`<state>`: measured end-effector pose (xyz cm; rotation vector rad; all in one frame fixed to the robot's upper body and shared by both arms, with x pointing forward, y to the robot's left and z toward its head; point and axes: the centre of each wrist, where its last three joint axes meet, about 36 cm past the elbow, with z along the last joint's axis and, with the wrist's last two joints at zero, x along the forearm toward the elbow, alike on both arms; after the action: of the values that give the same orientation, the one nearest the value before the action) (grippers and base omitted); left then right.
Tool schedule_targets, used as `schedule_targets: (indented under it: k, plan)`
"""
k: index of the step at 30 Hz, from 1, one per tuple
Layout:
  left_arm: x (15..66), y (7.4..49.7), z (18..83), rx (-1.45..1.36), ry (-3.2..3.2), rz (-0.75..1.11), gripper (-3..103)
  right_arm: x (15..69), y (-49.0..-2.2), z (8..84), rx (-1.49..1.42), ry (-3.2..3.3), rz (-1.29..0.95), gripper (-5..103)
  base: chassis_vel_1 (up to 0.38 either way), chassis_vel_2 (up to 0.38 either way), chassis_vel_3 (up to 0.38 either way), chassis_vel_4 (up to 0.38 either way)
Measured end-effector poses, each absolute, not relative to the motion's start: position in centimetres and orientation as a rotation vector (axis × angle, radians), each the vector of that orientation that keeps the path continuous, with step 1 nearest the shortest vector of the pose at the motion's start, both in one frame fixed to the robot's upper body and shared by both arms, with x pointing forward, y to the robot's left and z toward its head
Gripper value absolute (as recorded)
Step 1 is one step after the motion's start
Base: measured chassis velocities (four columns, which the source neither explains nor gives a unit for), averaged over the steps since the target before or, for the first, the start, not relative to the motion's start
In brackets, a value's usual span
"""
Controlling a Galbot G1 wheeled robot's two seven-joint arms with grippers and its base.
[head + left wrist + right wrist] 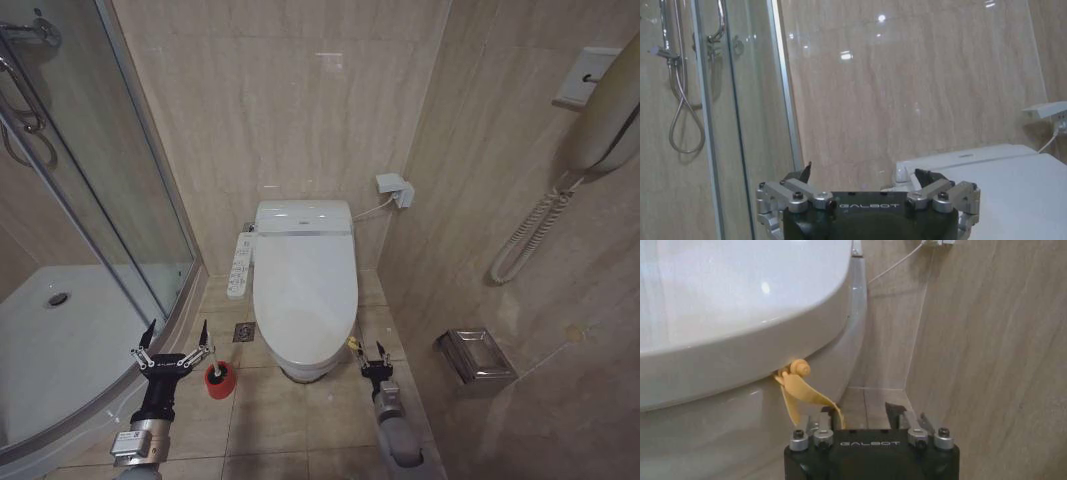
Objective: Open the toilet lid, clean the toilet bowl with a toilet brush, close the toilet lid, and flush.
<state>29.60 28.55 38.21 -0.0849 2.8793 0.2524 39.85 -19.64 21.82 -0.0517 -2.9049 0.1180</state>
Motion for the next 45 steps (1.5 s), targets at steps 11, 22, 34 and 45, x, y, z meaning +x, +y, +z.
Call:
schedule_targets:
  k: [11, 22, 34, 45]
  plan:
    - [29.6, 28.5, 38.2, -0.085, 2.879, 0.252, 100, 39.7, -19.6, 22.0, -0.045, -2.924, 0.074, 32, 0.0, 0.0, 0.0, 0.0]
    - [29.6, 28.5, 38.2, -0.085, 2.879, 0.252, 100, 39.3, -19.3, 25.3, -0.097, -3.018, -0.049, 1, 0.0, 0.0, 0.0, 0.0]
    - [29.6, 28.5, 38.2, -0.085, 2.879, 0.252, 100, 40.5, -20.8, 33.5, -0.214, -3.199, -0.165, 1, 0.0, 0.0, 0.0, 0.0]
    - [29.6, 28.5, 38.2, -0.085, 2.879, 0.252, 100, 41.0, -22.5, 40.1, -0.213, -3.406, -0.14, 1, 0.0, 0.0, 0.0, 0.0]
